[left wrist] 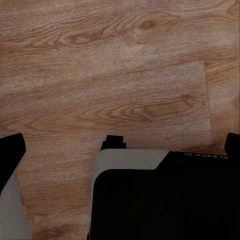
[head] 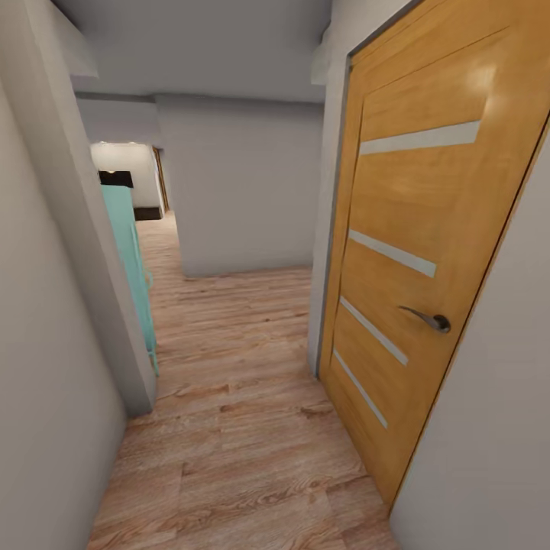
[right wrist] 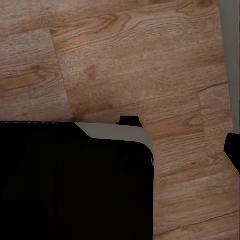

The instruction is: Move the two storage containers from the living room to the garage. In the garage, place one container on the floor and stack the other container on top of it (either order is fine).

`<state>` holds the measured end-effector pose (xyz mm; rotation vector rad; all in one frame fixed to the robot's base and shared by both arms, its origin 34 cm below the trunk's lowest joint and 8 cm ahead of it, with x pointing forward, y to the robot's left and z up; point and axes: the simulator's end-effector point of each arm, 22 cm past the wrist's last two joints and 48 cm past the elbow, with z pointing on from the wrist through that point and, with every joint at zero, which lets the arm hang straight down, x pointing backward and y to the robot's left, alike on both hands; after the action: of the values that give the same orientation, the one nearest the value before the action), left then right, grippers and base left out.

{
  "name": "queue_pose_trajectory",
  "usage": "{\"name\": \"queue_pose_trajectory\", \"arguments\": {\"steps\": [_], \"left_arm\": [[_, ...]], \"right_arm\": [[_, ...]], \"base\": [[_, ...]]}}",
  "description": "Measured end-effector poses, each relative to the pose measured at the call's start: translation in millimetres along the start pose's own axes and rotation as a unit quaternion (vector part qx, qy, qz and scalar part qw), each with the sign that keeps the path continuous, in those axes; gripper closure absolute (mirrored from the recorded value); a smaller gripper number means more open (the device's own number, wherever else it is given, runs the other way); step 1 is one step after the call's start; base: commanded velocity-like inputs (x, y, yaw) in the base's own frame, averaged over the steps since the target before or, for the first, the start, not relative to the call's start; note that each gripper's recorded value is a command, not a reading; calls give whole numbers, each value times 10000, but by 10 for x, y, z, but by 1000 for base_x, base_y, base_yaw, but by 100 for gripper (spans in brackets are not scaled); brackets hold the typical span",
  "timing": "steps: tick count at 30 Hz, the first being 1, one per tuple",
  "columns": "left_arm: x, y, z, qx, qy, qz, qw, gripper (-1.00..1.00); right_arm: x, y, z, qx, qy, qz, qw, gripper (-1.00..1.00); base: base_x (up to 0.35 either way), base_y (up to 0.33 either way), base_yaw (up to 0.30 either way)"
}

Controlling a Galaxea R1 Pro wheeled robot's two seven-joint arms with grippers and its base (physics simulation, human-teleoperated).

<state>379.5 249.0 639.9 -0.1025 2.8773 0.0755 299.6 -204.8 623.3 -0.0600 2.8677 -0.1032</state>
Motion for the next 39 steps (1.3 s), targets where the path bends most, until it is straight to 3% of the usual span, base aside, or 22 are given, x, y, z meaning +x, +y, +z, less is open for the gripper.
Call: {"name": "queue_pose_trajectory", "arguments": {"steps": [24,39], "left_arm": [[-35,-13,-2,12,-41,-22,10000,-100],[-32,-15,1,14,-35,-29,10000,-100]], "right_arm": [[6,10,-1,-4,12,18,10000,-100],[-4,7,1,1,-2,1,10000,-100]], "base": [[313,-63,0],[23,-6,226]]}}
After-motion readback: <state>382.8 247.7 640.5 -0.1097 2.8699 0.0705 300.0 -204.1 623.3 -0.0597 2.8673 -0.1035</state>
